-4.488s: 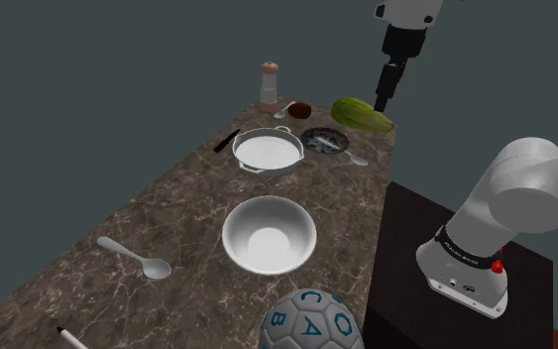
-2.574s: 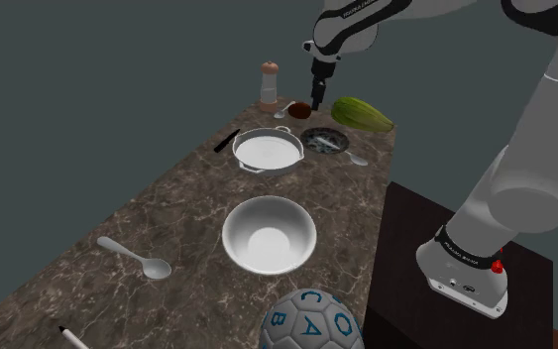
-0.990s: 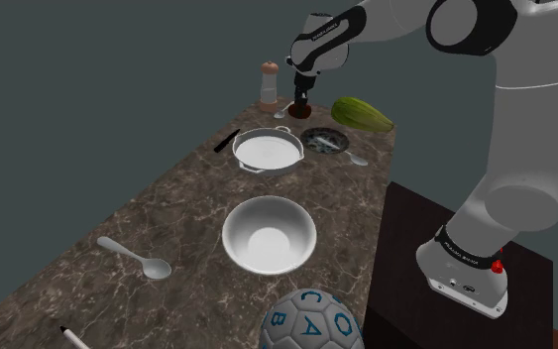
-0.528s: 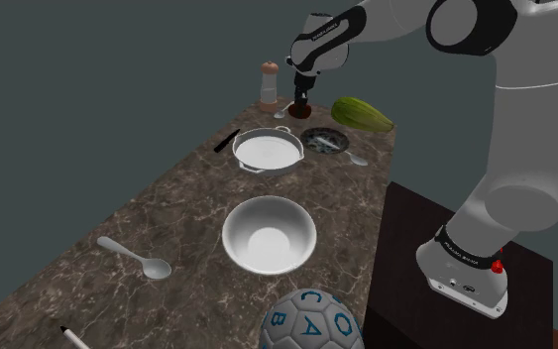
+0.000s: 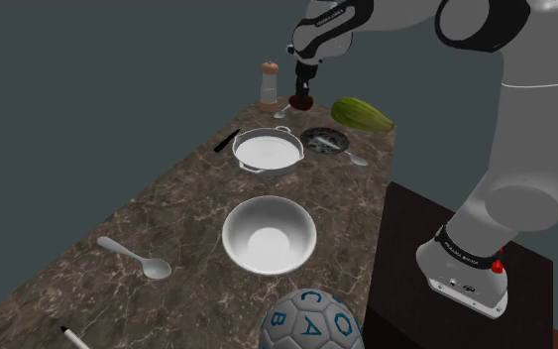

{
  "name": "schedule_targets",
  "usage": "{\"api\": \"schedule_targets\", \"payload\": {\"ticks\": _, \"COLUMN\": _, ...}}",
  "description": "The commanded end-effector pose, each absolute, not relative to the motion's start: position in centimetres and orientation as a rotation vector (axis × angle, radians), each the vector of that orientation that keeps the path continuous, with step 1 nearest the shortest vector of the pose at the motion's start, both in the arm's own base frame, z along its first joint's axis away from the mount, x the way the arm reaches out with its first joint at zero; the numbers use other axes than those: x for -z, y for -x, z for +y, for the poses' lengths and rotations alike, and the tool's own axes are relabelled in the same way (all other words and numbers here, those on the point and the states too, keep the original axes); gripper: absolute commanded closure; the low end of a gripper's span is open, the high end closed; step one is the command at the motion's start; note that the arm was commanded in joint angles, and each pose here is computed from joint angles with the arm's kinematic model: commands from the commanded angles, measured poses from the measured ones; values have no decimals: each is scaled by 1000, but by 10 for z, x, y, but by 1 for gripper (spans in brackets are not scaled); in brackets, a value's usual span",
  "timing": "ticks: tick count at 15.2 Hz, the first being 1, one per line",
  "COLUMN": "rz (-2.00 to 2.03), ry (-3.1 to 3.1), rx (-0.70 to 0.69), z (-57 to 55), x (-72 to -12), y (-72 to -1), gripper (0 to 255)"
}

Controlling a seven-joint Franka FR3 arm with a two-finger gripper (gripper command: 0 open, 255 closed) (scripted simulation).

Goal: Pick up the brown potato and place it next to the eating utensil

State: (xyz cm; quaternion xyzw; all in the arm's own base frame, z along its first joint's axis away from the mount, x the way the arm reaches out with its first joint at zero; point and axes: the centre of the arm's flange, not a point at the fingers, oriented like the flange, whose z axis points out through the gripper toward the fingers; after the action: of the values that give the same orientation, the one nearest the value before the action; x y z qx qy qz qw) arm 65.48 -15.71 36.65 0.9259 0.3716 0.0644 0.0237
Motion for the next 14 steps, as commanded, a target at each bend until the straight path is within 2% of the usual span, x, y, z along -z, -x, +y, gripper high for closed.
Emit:
{"api": "schedule_targets", "payload": {"ticks": 1, "rz": 1150, "ry": -2866, "rx": -199, "z": -156, "x": -377, "y": -655, "gripper": 255}}
{"api": "schedule_targets", "payload": {"ticks": 14, "rz": 1150, "ry": -2866, "rx": -199, "z": -156, "x": -445, "y": -655, "gripper": 255}}
